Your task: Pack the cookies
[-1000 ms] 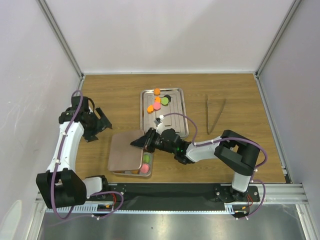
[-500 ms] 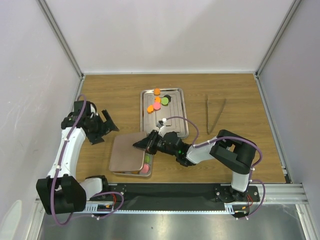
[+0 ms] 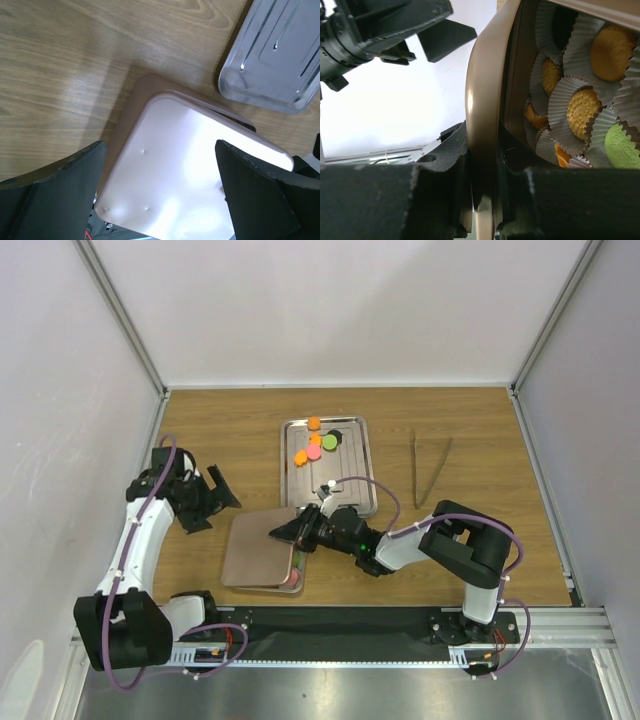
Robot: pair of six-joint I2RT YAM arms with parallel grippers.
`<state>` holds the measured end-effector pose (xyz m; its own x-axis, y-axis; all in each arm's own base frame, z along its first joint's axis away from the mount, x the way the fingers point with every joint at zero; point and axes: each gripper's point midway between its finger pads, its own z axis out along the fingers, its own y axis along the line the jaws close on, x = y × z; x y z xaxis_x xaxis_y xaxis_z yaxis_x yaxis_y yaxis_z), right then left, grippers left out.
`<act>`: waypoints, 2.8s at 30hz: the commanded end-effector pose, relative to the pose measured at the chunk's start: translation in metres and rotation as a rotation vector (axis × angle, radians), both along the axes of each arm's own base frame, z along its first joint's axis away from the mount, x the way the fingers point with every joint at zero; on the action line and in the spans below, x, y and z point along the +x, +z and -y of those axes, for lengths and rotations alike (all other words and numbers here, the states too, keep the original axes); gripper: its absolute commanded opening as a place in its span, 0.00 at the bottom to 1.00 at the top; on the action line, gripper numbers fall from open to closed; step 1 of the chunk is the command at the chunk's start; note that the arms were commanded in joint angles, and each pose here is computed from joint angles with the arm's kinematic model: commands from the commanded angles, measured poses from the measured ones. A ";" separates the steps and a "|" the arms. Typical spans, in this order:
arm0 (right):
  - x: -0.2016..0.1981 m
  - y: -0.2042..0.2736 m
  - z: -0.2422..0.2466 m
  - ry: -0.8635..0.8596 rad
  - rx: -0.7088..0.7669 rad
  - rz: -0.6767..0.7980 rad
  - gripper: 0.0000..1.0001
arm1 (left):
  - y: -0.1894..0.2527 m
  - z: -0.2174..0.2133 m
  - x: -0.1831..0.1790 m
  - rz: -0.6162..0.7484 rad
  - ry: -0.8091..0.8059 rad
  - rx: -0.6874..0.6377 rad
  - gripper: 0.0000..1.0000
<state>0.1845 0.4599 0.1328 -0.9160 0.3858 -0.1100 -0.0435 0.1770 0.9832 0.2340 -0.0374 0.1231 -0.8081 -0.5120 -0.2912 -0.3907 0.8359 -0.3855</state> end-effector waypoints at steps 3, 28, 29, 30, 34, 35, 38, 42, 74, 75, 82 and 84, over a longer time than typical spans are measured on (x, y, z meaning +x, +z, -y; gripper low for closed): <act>0.006 0.019 0.003 -0.035 0.078 0.026 0.13 | -0.003 0.005 -0.001 0.032 -0.043 -0.010 0.97; 0.010 0.013 0.058 -0.121 0.020 0.019 0.37 | -0.026 0.012 -0.008 -0.005 -0.057 -0.043 0.97; 0.010 0.012 0.059 -0.126 0.017 0.017 0.37 | -0.026 0.013 -0.007 -0.002 -0.058 -0.045 0.97; 0.009 0.009 0.061 -0.127 0.012 0.014 0.36 | -0.026 0.014 -0.007 -0.005 -0.063 -0.044 0.97; 0.005 0.006 0.070 -0.132 0.001 0.009 0.36 | -0.028 0.019 -0.006 -0.008 -0.074 -0.042 0.96; 0.005 0.007 0.071 -0.132 0.003 0.008 0.36 | -0.029 0.021 -0.006 -0.010 -0.079 -0.043 0.96; 0.008 0.004 0.079 -0.167 -0.006 0.009 0.37 | -0.030 0.025 -0.006 -0.006 -0.085 -0.038 0.96; 0.006 -0.003 0.085 -0.173 -0.021 0.001 0.37 | -0.030 0.027 -0.006 -0.007 -0.086 -0.038 0.96; 0.006 -0.027 0.066 -0.070 -0.372 0.077 0.58 | -0.044 0.037 -0.036 -0.110 -0.120 -0.009 0.95; 0.004 -0.029 0.064 -0.062 -0.376 0.074 0.61 | -0.044 0.038 -0.037 -0.110 -0.120 -0.012 0.95; -0.002 -0.033 0.057 -0.028 -0.399 0.067 0.64 | -0.044 0.048 -0.050 -0.122 -0.145 -0.029 0.95; -0.003 -0.034 0.057 -0.027 -0.400 0.064 0.64 | -0.043 0.049 -0.052 -0.126 -0.152 -0.030 0.95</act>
